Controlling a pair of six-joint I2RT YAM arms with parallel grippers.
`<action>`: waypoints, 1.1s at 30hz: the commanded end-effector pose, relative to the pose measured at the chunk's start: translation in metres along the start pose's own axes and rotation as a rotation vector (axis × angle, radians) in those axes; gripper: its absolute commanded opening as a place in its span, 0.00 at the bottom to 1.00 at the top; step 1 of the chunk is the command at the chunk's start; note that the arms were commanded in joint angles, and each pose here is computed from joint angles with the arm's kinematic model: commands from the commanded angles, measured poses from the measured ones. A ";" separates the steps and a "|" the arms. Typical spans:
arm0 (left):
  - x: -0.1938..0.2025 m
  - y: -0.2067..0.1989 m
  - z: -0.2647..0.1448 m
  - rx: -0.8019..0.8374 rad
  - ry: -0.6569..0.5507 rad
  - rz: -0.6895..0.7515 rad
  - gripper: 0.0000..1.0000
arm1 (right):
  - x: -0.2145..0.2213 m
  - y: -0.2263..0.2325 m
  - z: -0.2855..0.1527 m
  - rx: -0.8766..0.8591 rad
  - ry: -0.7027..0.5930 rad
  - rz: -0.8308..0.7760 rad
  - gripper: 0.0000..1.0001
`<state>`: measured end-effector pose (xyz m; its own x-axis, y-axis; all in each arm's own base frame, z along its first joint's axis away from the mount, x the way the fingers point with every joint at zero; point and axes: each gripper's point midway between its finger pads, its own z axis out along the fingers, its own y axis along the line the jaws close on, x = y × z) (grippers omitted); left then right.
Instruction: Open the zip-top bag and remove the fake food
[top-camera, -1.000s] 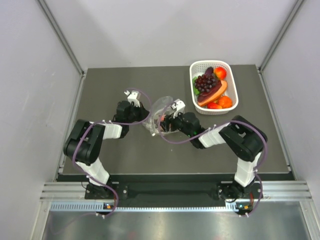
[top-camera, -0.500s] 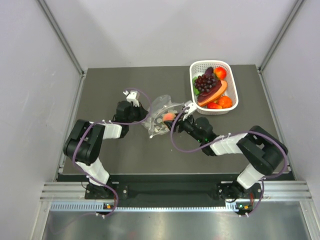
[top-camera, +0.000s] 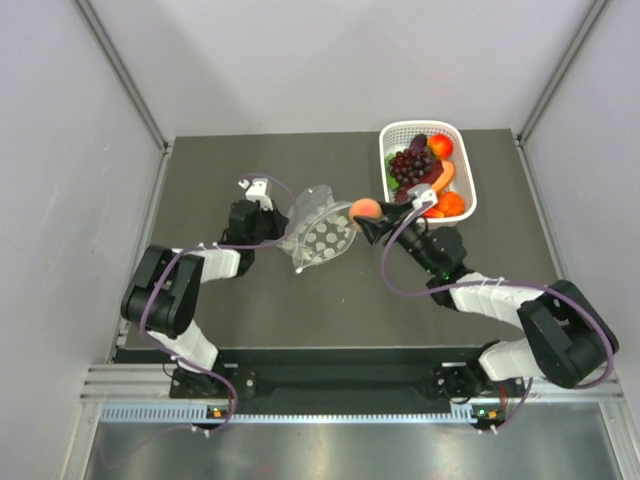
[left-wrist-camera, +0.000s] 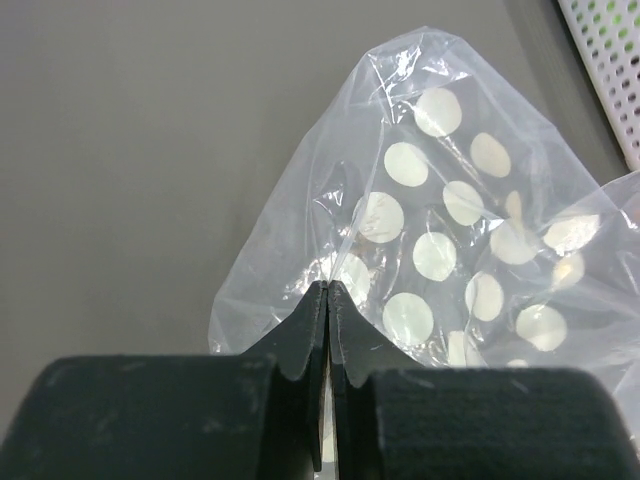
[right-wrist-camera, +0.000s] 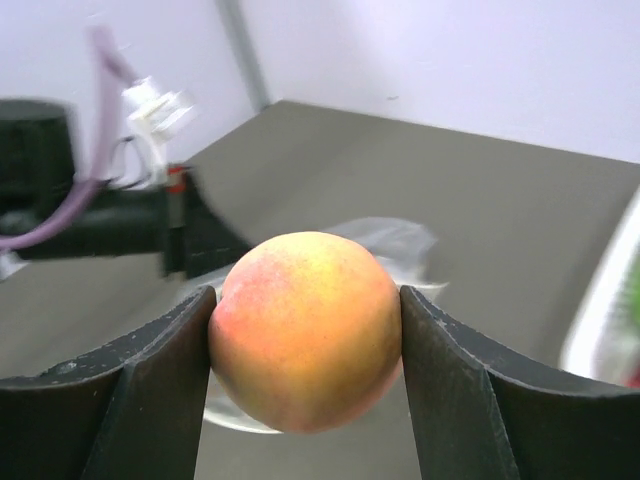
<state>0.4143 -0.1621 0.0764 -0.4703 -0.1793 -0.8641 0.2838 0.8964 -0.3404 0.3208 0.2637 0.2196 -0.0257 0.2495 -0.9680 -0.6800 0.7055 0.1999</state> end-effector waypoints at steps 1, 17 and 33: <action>-0.029 0.005 -0.010 -0.041 -0.081 0.006 0.04 | -0.032 -0.034 -0.005 0.017 -0.082 0.043 0.00; -0.055 0.017 -0.023 -0.100 -0.138 -0.007 0.04 | -0.053 -0.227 -0.013 0.539 -0.115 0.085 0.01; -0.058 0.019 -0.021 -0.104 -0.130 -0.006 0.04 | -0.052 -0.305 -0.005 0.832 -0.087 0.073 0.75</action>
<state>0.4192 -0.1268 0.0990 -0.4264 -0.2123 -0.8793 0.1737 0.9348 -0.3099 0.5170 0.0478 0.1935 -0.0164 0.3481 -0.9373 0.0293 0.9372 0.3475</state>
